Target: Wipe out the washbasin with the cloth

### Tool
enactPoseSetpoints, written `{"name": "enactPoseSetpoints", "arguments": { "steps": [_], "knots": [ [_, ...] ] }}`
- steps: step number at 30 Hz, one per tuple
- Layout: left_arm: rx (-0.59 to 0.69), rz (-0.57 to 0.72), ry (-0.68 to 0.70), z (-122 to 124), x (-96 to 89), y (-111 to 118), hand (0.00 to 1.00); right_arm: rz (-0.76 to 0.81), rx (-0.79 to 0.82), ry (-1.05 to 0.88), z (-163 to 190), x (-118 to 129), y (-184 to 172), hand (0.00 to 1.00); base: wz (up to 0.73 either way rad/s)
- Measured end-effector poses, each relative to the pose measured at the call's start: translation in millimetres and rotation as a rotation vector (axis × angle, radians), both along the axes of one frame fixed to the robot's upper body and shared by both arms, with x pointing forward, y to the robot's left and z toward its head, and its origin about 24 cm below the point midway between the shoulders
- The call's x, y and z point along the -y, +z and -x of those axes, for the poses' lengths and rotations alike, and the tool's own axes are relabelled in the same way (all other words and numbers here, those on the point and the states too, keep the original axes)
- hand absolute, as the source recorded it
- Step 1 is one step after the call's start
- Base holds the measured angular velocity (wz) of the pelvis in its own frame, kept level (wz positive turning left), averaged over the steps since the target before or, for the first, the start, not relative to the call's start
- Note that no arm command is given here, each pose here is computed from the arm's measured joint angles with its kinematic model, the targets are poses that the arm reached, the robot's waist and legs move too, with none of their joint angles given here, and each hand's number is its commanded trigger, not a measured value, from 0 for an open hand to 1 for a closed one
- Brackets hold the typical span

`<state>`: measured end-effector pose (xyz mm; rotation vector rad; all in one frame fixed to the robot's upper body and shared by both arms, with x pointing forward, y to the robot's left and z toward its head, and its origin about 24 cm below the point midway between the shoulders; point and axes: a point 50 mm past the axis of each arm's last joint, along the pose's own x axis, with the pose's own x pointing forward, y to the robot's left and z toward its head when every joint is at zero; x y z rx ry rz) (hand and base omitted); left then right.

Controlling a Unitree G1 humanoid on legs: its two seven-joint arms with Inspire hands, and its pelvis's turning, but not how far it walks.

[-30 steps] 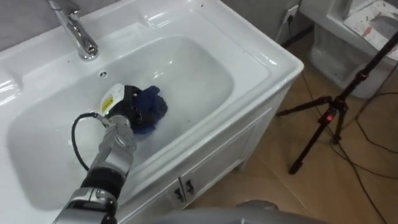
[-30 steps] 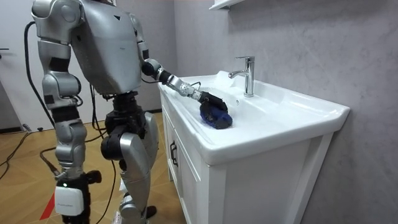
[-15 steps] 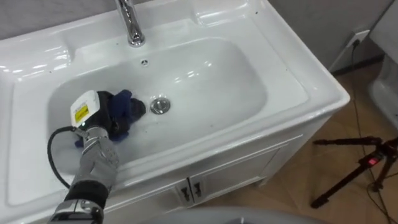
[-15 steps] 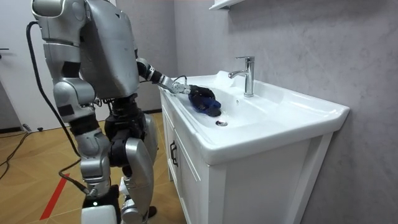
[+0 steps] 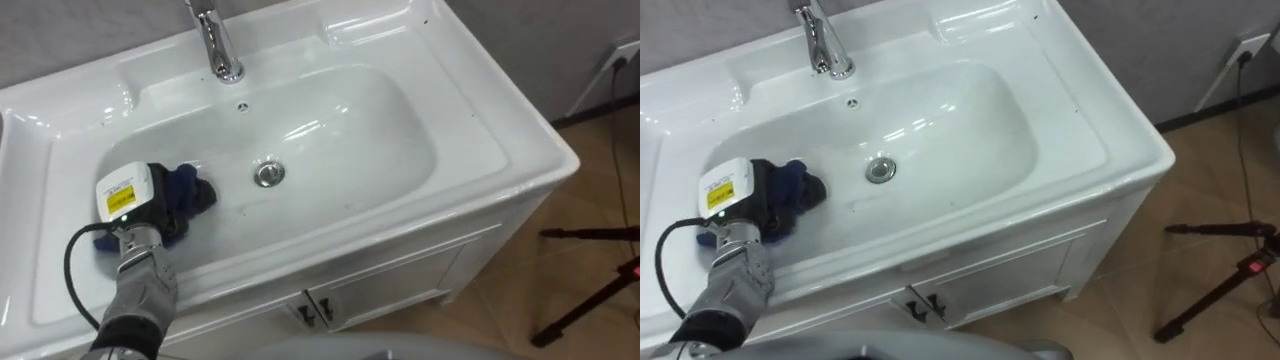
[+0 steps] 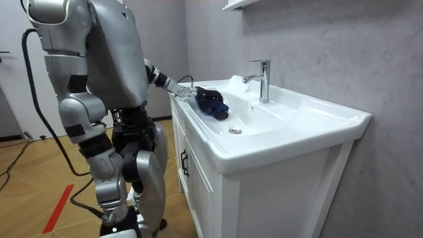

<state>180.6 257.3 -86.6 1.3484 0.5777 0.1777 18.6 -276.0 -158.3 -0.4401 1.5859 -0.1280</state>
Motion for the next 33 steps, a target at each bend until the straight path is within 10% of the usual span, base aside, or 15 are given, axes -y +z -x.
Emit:
{"name": "enactPoseSetpoints", "arguments": {
  "steps": [33],
  "knots": [
    [-0.108,0.041,0.029,-11,23.0,-7,1.0,-0.038,-0.064,-0.087,31,-17,-7,0.0,-0.04]
  ]
}}
